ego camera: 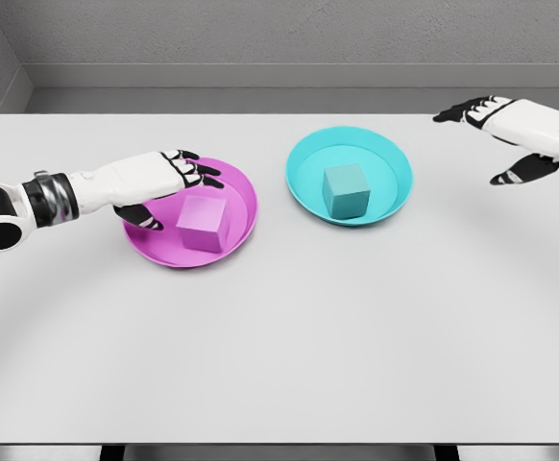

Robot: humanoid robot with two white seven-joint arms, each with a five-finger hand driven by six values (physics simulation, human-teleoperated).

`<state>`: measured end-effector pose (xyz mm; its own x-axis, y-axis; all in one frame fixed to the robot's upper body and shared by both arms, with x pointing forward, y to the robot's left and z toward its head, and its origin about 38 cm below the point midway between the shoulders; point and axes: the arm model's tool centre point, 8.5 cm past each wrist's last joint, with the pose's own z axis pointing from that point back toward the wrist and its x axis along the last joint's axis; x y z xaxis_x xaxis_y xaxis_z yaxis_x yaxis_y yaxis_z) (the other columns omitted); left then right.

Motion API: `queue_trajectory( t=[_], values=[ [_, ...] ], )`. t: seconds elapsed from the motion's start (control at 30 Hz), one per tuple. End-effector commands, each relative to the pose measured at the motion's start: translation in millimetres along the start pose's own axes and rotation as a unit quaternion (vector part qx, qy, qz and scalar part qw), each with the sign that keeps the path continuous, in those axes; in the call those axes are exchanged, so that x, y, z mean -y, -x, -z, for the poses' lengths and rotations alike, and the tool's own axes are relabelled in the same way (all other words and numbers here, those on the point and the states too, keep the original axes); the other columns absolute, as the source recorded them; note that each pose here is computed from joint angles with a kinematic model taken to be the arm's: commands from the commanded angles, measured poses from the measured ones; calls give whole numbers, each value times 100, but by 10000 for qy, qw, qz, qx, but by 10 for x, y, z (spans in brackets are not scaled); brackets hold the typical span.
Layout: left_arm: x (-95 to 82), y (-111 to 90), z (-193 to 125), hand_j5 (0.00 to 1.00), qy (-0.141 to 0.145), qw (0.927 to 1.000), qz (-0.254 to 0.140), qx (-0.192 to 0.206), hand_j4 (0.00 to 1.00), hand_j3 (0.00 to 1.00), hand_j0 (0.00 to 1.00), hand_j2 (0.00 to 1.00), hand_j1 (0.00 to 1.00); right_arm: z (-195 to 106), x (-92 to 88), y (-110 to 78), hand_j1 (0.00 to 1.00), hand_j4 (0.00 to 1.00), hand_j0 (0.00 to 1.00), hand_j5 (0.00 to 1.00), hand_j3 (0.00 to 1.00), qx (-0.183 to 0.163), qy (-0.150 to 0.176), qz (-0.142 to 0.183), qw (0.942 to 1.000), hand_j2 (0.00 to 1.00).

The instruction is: Place the blocks in the corresponding plates according to their colors

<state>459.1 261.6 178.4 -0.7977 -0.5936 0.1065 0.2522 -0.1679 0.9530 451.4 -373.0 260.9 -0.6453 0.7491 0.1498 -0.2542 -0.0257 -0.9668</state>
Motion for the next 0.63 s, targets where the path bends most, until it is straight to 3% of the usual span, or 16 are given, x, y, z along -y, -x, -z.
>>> queue_trajectory(
  t=[0.0,0.07,0.17,0.27,0.37,0.5,0.6],
  values=[
    [8,35,-14,100,-14,10000,-52,-52,100,100,100,100,100,-104,114,54,100,100,100,100,100,-111,166,-20,9998,100],
    [-60,86,-138,100,-94,9999,-85,-105,100,100,100,100,100,-188,108,98,100,100,100,100,100,-208,140,-27,9997,100],
    [-177,386,-796,100,-404,9951,-745,-504,100,100,100,100,100,-200,123,89,100,100,100,100,100,-206,137,-68,9997,100],
    [-210,598,-1261,100,-362,9909,-862,-968,100,100,100,100,100,-202,69,87,100,100,100,100,100,-205,93,-33,9997,100],
    [-40,755,-1426,100,-287,9849,-1103,-1303,100,100,100,100,100,-223,42,98,100,100,100,100,100,-229,51,-24,9997,100],
    [131,740,-1433,100,-146,9834,-1228,-1328,100,100,100,100,100,-252,55,112,100,100,100,100,100,-262,31,-50,9996,100],
    [141,735,-1420,100,-146,9834,-1239,-1316,100,100,100,100,100,-243,52,107,100,100,100,100,100,-247,42,-36,9997,100]
  ],
)
